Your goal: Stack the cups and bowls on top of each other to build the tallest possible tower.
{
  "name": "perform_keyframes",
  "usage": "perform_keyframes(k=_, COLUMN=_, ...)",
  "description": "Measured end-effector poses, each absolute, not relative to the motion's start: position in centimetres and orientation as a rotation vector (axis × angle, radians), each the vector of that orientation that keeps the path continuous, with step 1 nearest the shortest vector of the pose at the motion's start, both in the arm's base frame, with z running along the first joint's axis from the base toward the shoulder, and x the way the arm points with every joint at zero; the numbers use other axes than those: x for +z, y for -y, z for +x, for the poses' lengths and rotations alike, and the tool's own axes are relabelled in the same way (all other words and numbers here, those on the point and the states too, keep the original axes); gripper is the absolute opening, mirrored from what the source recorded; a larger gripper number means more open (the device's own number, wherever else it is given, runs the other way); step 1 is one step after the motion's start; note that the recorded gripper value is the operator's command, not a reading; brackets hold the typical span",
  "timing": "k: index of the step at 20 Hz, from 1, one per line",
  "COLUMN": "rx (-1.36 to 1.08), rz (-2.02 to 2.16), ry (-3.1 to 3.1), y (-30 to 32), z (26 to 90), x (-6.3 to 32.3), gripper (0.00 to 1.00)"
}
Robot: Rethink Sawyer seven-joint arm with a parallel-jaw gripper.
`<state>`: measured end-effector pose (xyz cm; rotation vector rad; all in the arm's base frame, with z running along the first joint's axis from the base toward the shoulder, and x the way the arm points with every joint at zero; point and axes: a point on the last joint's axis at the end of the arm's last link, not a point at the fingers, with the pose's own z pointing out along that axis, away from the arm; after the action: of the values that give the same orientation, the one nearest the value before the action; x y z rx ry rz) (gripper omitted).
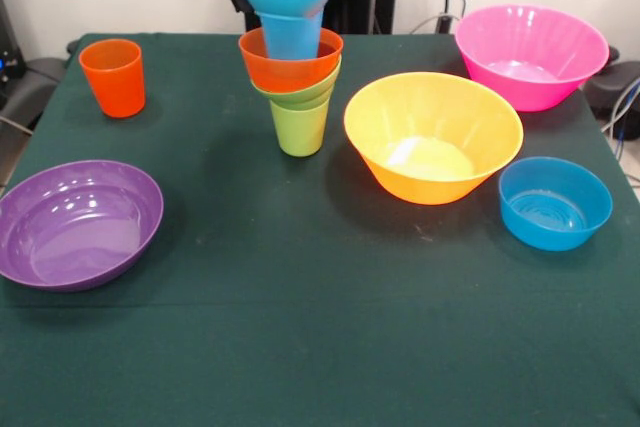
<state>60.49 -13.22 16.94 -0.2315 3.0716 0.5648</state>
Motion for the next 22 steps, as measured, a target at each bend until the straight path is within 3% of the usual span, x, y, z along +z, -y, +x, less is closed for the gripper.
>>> perform_keyframes(k=22, rx=0.483, rz=-0.28, ry=-3.078, y=12.2, z=59.7, x=19.2, gripper=0.0)
